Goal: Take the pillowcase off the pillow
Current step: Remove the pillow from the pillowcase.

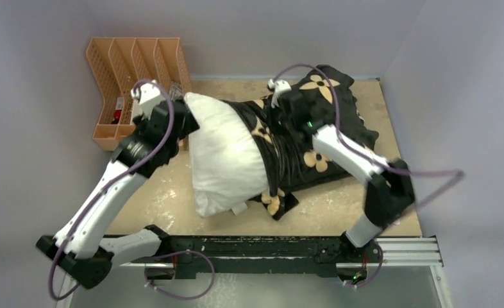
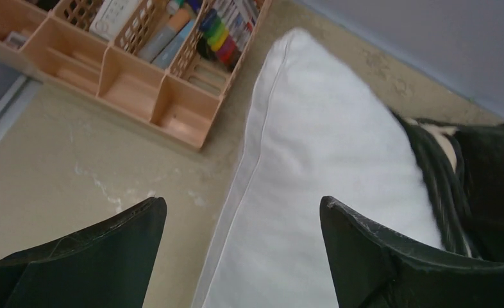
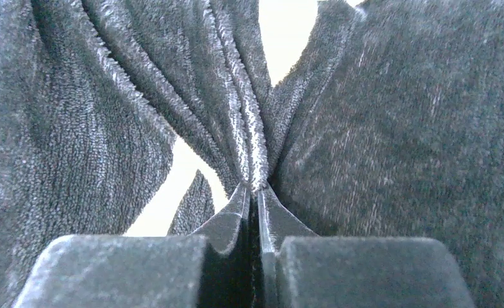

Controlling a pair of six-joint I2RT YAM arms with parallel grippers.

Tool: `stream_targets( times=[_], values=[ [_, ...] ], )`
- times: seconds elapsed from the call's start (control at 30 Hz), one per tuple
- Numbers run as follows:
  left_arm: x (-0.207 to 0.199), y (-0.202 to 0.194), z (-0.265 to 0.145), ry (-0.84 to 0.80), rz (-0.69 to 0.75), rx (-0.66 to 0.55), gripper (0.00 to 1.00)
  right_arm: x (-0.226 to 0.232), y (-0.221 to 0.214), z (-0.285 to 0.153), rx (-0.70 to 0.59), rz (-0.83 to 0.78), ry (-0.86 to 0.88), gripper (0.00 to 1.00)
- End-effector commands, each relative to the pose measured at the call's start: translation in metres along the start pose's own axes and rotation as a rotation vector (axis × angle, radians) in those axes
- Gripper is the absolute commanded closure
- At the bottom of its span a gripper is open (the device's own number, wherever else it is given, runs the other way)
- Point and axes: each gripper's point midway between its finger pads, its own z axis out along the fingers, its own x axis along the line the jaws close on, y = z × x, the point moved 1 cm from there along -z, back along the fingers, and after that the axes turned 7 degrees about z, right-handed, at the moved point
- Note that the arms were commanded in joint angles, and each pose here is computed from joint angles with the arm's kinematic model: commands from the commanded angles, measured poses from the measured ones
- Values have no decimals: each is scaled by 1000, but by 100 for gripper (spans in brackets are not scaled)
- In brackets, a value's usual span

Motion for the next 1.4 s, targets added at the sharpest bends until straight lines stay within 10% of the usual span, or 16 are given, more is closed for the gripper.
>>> stream_targets(
  times=[0.0,0.3,0.43,0.47,0.67,0.93,1.2,1.37],
  values=[
    [-28,43,47,-51,135,-18,11,2,-56,-62,-174,14,48,97],
    [-100,-55,97,-524,-31,329,17,-4,-113,-62,-117,101,114,100],
    [-106,-79,76,-662,-66,390,95,7,-102,-65,-84,88,136,97],
    [-105,-83,72,-679,-58,405,100,10,-94,-68,-89,89,143,93],
    [-78,-76,53,-631,43,325,100,40,-17,-105,-161,0,201,32],
    [-67,-85,29,-691,66,304,100,88,34,-92,12,-145,339,9],
    [-63,-75,18,-688,27,256,100,111,-8,-66,130,-170,365,26],
    [-63,-80,15,-708,12,262,100,84,16,-58,57,-181,165,86]
  ],
)
